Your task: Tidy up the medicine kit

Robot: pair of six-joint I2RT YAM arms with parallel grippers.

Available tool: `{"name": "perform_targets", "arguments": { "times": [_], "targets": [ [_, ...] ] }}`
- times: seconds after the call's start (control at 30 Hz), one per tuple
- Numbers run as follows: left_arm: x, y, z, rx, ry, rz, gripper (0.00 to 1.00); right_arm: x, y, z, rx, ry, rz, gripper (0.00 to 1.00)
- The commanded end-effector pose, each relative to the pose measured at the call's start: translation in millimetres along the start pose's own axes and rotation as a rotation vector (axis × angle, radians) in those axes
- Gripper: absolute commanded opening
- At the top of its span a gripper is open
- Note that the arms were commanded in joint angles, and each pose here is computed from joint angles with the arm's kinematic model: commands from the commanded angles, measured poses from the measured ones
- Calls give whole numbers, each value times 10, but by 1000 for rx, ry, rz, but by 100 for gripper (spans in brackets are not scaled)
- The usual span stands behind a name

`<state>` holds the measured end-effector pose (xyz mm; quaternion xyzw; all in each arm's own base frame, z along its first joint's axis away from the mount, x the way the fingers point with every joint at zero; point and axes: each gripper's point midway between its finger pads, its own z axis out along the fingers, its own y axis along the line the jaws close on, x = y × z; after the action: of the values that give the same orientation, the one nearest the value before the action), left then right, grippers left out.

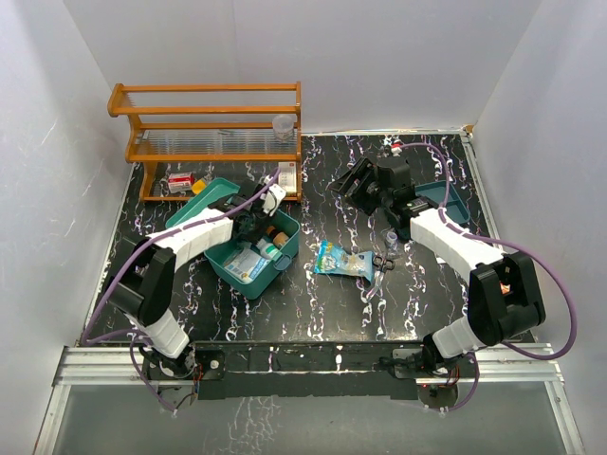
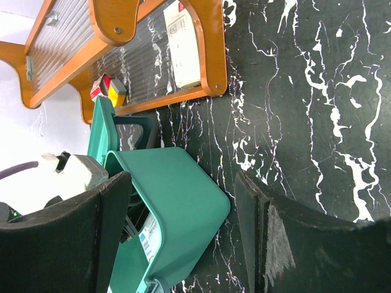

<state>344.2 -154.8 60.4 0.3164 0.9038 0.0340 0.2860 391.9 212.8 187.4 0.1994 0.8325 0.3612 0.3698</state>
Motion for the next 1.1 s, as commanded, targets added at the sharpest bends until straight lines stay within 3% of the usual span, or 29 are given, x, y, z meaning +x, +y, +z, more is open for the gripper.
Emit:
{"name": "perform_targets", "arguments": {
  "times": [0.0, 0.13, 0.37, 0.6, 0.87, 1.07],
  "targets": [
    [-246, 37, -231, 4, -82, -7, 38, -142, 140, -41, -55, -49, 2, 66],
    [-304, 48, -335, 9, -108, -11, 42, -136, 134, -37, -55, -46, 4, 66],
    [-451, 46, -500, 21, -170, -72, 30, -143, 125, -55, -47, -48, 8, 66],
    [-630, 84, -887, 30, -267, -181, 29, -251, -81, -155, 66, -94, -27, 66],
    [-1384, 216, -1760, 100, -552, -329, 50, -843, -747, -514, 367, -241, -179, 68],
    [-1726, 238, -2219, 163, -686, -367, 69, -1079, -1316, -729, 552, -232, -199, 68]
  ]
}}
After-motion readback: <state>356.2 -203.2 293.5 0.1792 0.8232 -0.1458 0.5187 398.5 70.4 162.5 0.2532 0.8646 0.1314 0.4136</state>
